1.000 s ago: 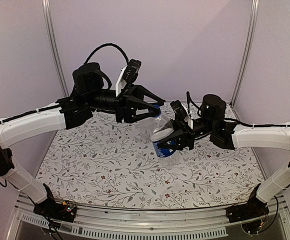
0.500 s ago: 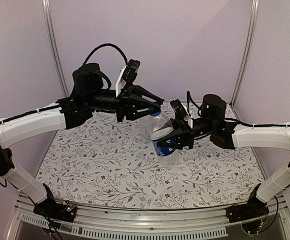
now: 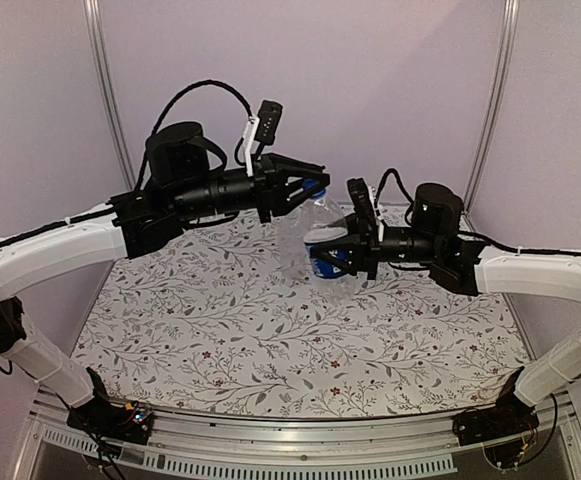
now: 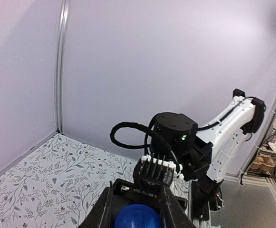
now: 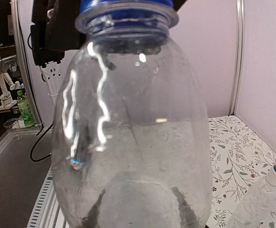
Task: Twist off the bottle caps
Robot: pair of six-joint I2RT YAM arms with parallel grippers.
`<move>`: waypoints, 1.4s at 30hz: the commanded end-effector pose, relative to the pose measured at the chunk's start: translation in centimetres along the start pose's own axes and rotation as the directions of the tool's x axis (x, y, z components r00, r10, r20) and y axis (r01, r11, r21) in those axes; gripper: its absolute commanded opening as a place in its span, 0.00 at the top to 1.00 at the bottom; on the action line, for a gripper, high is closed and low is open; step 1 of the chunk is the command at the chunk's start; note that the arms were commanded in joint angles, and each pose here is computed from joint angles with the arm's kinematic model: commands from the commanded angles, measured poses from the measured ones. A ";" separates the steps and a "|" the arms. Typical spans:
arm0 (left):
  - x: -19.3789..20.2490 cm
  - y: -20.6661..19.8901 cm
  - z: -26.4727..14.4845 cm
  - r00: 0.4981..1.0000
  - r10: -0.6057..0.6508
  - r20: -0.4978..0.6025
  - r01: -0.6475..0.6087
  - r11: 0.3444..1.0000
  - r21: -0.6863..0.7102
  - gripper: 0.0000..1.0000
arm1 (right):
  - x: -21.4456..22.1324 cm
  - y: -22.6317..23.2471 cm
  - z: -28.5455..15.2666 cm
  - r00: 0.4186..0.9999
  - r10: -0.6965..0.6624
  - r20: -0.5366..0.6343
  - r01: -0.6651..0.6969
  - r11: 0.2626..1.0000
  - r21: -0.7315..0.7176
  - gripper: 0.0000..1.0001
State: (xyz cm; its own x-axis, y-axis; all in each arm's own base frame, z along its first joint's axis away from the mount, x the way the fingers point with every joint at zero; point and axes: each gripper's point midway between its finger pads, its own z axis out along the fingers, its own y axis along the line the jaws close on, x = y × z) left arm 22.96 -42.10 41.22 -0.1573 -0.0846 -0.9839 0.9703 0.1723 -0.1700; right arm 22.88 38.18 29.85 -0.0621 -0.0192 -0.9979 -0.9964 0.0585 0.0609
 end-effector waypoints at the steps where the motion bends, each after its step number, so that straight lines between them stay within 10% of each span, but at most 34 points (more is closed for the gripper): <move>1: 1.0 1.5 1.2 0.997 -0.076 -0.032 0.064 0.959 -0.277 1.00 | -0.7 -5.0 -0.8 1.000 0.006 0.007 -0.008 0.957 0.291 0.64; 18: 0.4 3.2 2.0 0.996 -0.094 0.001 0.085 0.892 -0.445 0.84 | -1.3 -6.7 -2.7 0.997 -0.083 0.012 0.063 0.842 0.535 0.63; 32: -1.9 -1.6 -0.5 1.000 0.013 0.016 -0.013 0.999 -0.049 0.23 | -0.1 1.0 -0.2 0.993 -0.115 -0.007 0.115 0.990 0.087 0.62; 42: -0.8 -5.4 -2.4 0.995 0.097 -0.031 -0.085 0.962 0.258 0.24 | -0.4 6.6 -0.3 0.997 -0.083 0.000 0.079 0.951 -0.300 0.59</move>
State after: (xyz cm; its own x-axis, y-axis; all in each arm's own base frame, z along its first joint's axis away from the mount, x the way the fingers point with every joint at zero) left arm 20.27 -41.15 42.92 -0.1289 -0.0576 -0.9900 0.9857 0.1021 -0.1343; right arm 19.03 38.44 29.08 0.0228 -0.0541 -0.9983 -0.9988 -0.0447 -0.0203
